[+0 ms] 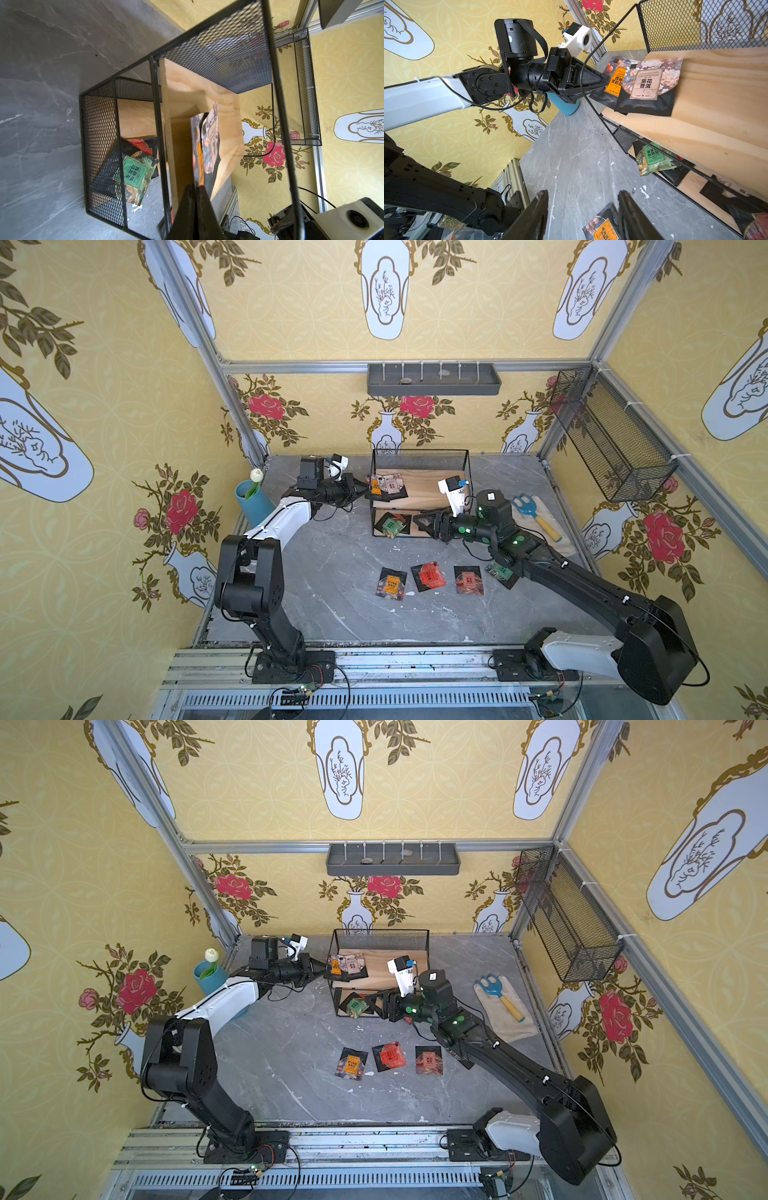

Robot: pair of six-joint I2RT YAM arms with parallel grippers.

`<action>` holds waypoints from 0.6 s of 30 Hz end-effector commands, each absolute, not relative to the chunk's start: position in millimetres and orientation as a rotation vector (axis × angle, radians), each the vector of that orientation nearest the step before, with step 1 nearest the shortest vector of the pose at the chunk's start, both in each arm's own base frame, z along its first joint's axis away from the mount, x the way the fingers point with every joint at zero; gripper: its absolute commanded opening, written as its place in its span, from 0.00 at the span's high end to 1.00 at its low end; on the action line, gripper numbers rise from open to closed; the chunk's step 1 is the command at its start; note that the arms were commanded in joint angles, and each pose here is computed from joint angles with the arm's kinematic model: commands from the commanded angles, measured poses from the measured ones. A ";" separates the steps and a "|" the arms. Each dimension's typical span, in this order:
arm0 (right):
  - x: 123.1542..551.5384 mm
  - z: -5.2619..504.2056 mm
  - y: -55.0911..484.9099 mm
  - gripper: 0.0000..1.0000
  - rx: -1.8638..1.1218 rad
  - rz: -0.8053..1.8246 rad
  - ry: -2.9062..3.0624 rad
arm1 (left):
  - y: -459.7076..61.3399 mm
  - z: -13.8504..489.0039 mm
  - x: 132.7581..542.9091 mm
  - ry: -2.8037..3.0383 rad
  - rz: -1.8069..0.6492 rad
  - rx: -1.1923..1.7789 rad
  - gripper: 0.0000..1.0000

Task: Remove the tea bags from the shelf
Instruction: Pick up the tea bag from the shelf.

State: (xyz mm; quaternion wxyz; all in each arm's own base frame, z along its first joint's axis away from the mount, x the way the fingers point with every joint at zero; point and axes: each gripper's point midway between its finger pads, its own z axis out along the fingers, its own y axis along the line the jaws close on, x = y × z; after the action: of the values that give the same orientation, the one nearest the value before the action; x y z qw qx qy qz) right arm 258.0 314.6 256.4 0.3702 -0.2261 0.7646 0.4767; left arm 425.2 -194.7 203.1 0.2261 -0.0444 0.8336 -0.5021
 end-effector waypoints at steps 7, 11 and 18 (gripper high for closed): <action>255.9 270.9 317.1 0.43 -0.590 1.263 1.898 | -182.3 209.2 418.9 2.311 -1.338 -0.137 1.00; 255.9 270.8 316.7 0.43 -0.589 1.263 1.896 | -171.8 208.4 418.2 2.310 -1.316 -0.170 1.00; 254.9 272.7 316.9 0.43 -0.597 1.265 1.889 | -153.5 206.9 415.2 2.305 -1.276 -0.226 1.00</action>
State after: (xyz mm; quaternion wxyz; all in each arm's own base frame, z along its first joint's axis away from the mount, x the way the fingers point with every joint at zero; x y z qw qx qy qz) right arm 254.1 315.1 257.8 0.3632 -0.2268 0.7617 0.4863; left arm 416.8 -160.3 210.4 0.2412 -0.0778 0.8414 -0.4772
